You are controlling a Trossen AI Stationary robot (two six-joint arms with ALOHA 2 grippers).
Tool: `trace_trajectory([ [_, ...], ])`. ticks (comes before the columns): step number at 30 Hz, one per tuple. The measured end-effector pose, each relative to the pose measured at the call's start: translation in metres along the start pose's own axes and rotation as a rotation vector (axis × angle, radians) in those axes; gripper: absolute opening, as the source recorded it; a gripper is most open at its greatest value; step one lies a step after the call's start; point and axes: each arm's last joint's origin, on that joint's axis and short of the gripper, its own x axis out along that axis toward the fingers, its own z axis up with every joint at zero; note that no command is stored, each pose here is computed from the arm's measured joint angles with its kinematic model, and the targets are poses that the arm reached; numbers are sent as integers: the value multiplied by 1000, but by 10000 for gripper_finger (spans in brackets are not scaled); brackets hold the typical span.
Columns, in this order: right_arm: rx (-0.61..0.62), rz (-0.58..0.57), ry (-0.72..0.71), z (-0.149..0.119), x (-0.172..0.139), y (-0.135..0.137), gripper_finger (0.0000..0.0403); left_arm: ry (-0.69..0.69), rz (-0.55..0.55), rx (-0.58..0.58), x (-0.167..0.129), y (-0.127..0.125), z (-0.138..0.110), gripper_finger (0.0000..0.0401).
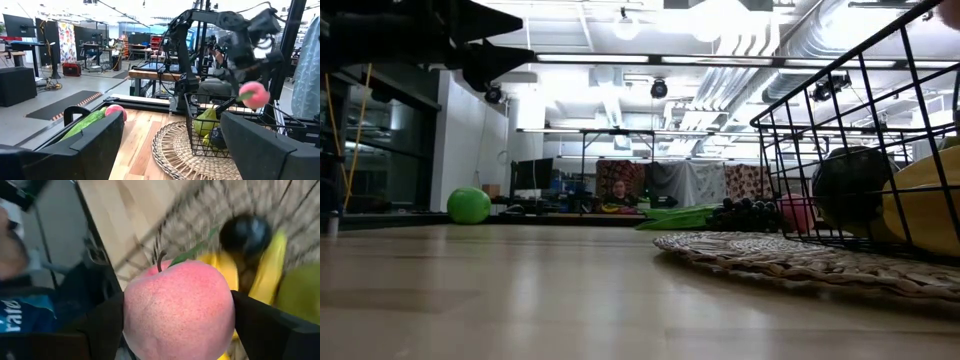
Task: Build produce basket
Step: Put the left peach into the wire basket
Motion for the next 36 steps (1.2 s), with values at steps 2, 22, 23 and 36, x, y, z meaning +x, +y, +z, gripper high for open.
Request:
trace_trajectory([
  [2, 4, -30, 49, -5, 13, 4, 312, 5, 0, 0, 0, 0, -1, 321],
  [22, -83, -77, 92, -20, 72, 20, 312, 6, 0, 8, 0, 0, -1, 321],
  [23, -85, -71, 92, -20, 72, 20, 312, 6, 0, 9, 0, 0, -1, 321],
  [36, -50, -83, 78, -12, 74, 18, 390, 5, 0, 8, 0, 0, -1, 321],
])
